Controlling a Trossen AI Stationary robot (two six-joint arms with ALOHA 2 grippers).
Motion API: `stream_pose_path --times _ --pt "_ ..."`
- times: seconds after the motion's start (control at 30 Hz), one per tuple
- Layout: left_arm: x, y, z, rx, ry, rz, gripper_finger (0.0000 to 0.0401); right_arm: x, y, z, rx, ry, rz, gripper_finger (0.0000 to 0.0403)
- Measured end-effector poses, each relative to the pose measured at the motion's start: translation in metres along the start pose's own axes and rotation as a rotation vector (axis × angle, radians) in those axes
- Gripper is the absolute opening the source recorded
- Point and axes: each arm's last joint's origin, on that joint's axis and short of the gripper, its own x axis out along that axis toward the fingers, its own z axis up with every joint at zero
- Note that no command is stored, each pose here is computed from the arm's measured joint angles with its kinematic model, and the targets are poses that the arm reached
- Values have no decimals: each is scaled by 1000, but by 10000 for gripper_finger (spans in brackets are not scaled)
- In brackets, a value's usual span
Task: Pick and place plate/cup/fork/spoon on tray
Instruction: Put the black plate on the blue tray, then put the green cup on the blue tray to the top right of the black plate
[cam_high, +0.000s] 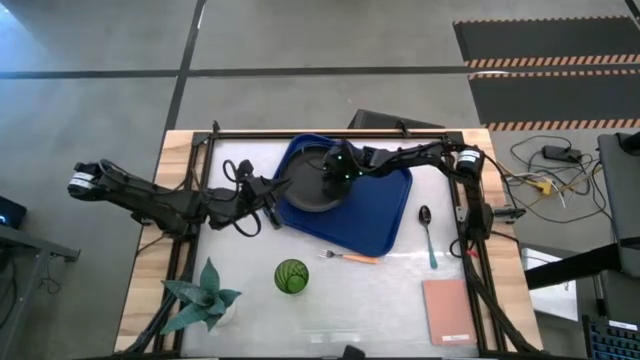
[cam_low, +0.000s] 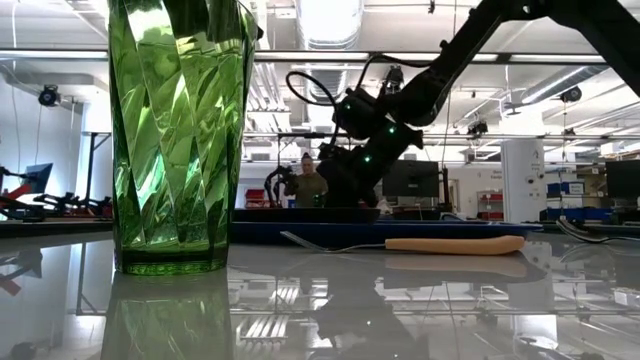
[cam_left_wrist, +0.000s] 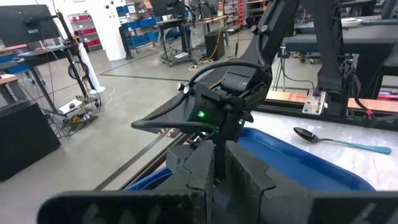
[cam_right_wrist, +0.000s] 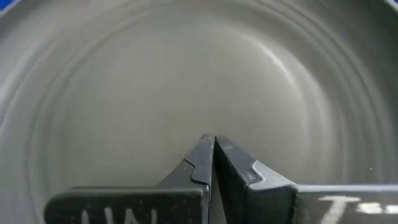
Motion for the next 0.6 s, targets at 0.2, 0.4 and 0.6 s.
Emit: stream_pose_path --times 0.2,0.4,0.6 --pt "-2 1 2 -5 -6 -1 24 -24 12 19 -30 -72 23 8" --pt "-2 1 -1 35 2 -5 24 -70 48 40 -125 -143 110 8" --pt "-3 1 1 52 -7 -5 24 -120 96 49 -224 -198 225 8"
